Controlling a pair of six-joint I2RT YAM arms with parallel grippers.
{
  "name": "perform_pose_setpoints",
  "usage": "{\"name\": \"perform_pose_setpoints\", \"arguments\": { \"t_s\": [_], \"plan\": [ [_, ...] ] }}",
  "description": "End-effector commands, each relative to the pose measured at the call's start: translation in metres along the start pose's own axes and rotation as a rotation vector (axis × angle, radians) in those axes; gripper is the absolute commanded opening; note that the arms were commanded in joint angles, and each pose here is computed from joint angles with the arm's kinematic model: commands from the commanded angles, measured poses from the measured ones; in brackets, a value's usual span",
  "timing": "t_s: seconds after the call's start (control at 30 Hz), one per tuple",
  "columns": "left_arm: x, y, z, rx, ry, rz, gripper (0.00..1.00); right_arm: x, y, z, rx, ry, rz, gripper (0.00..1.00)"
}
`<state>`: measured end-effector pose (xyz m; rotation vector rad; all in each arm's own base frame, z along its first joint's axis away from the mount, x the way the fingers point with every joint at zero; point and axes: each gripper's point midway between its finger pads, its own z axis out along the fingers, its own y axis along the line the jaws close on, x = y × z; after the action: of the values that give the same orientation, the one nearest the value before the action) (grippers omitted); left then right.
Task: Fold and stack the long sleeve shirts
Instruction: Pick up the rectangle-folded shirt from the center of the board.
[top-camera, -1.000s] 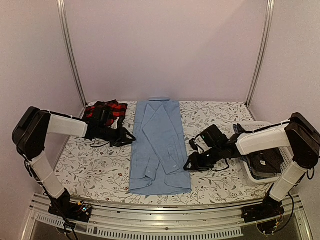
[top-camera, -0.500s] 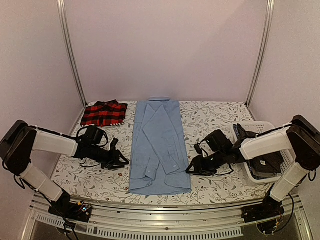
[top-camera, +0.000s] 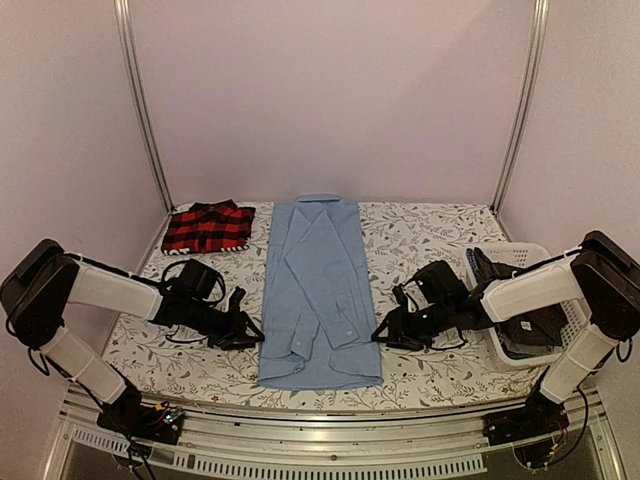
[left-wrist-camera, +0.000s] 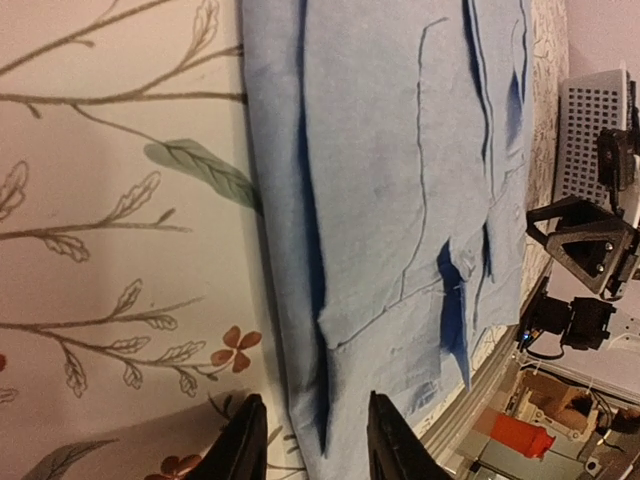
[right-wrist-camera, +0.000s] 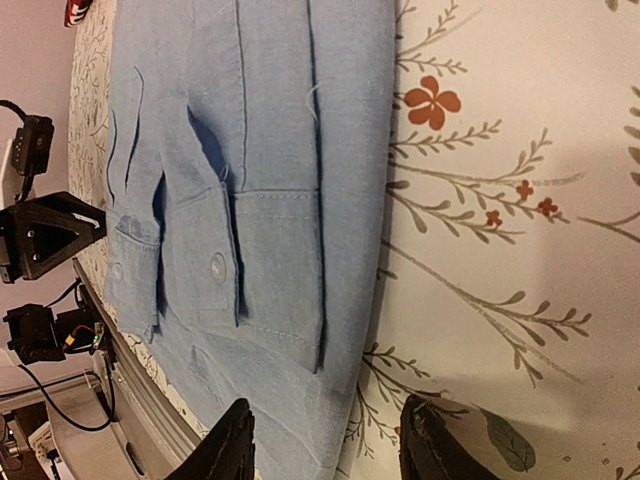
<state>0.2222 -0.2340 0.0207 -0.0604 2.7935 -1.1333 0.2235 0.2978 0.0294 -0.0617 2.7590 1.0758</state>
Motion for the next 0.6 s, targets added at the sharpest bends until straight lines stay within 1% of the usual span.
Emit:
{"name": "perform_pose_setpoints", "arguments": {
  "t_s": [0.0,0.57],
  "plan": [
    [0.014,0.006,0.003,-0.038,0.034,-0.016,0.34,-0.003,0.001,0.002,-0.022,-0.007,0.007,0.48],
    [0.036,0.006,0.012,-0.067,0.092,-0.041,0.31,0.002,-0.001,0.012,-0.054,0.023,0.002,0.43]
  ]
}}
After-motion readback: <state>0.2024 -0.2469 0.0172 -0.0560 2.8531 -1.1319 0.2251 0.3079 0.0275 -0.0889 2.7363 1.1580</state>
